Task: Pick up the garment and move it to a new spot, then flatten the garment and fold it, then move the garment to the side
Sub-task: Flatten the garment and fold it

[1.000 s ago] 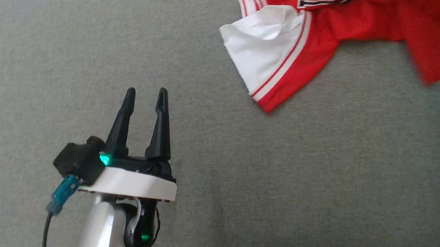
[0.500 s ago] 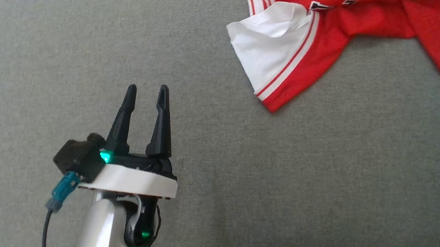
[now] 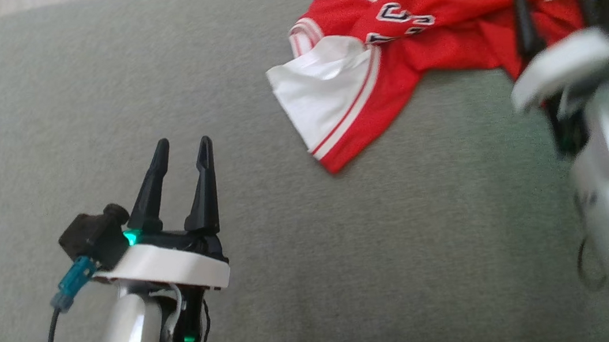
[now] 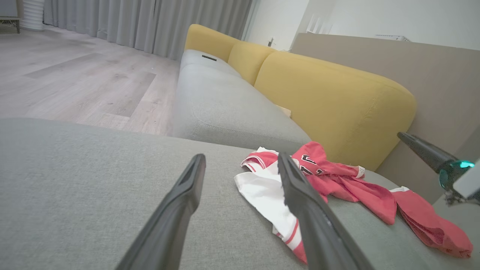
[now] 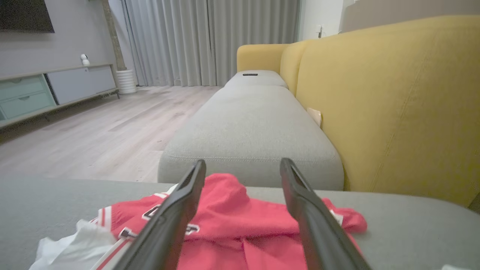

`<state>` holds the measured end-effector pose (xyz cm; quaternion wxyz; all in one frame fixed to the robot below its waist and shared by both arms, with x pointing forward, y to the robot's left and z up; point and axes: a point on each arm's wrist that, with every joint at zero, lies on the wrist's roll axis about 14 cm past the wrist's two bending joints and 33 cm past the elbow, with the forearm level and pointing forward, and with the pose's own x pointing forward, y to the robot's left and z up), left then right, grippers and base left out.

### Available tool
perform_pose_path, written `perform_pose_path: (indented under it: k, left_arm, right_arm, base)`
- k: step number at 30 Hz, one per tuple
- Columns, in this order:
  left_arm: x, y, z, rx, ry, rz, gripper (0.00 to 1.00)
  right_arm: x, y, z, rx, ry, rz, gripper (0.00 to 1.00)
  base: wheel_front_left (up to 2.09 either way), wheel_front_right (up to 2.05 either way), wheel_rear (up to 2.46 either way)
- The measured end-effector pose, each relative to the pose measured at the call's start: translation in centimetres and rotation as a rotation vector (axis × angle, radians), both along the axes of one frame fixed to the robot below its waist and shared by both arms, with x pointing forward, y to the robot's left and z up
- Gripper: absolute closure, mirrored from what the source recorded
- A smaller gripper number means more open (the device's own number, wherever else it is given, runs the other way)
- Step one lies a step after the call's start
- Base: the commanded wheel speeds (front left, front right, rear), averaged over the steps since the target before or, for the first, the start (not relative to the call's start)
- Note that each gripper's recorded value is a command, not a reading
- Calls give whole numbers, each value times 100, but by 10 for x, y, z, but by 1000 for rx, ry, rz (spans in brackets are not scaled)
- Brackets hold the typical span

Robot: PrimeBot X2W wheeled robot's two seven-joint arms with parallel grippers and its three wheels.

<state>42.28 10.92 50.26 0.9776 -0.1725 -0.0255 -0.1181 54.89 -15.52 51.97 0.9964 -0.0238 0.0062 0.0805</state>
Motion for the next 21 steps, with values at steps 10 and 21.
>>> perform_pose_path:
  k: [10,21]
  left_arm:
    - [2,-26,6,-10,-18,-68,0]
    - [15,-60,-31,50,66,-184,0]
  right_arm:
    - [-102,-11,-44,168,39,-57,0]
    - [-125,-28,-35,215,9,-109,0]
  base:
    - [0,0,0]
    - [0,0,0]
